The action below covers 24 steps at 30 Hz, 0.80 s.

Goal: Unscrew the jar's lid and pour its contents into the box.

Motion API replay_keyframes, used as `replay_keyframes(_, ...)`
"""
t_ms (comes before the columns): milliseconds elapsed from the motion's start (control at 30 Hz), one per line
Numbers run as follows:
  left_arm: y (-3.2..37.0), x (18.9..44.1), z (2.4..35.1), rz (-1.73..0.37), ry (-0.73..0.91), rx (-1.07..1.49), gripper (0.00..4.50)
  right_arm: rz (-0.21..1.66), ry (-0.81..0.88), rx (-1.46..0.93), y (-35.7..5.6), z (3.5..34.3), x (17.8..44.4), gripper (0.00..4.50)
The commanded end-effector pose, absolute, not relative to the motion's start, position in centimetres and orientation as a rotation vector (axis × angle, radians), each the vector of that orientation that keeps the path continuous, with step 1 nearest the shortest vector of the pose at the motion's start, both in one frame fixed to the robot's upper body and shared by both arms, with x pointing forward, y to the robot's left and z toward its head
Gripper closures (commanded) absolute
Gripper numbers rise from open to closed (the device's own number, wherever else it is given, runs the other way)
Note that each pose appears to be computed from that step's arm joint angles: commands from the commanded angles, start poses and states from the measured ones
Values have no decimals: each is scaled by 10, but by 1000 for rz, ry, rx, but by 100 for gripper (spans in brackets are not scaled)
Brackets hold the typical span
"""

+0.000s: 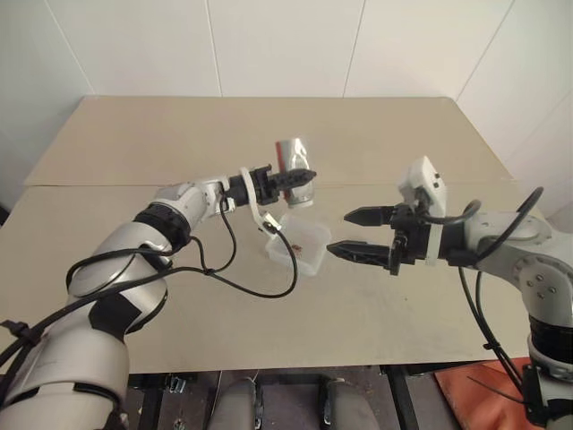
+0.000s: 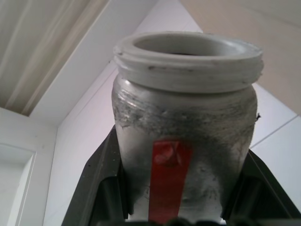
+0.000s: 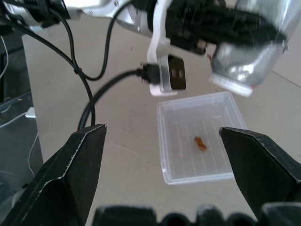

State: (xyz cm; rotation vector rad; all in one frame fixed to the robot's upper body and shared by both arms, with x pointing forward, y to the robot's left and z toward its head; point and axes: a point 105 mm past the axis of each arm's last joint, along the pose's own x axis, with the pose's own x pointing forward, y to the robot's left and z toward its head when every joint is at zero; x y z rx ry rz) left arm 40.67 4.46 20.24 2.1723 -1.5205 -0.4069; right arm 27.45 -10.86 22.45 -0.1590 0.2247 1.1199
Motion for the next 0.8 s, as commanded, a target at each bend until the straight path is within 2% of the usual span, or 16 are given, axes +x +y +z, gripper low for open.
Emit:
replay_keyframes(33, 41, 405, 221, -340, -1550, 2125, 258, 1115, 150, -173, -108, 238, 270, 1)
replay_keyframes(167, 50, 409, 229, -318, -1437, 2017, 258, 1110, 138, -163, -108, 238, 269, 1)
replay_keyframes(233, 58, 412, 233, -327, -1284, 1846, 258, 1096, 134, -165, -108, 237, 271, 1)
replay_keyframes(300, 72, 417, 237, -322, -1073, 1584, 258, 1085, 123, -163, -108, 235, 273, 1)
replay_keyframes(467, 96, 419, 240, -378, -724, 966, 258, 1062, 61, -136, -106, 236, 278, 1)
replay_keyframes(667, 124, 409, 220, -489, -361, 309, 258, 1027, 28, -103, -104, 236, 286, 1)
replay_keyframes(800, 135, 398, 188, -536, -189, 109, 258, 1017, 23, -88, -102, 235, 290, 1)
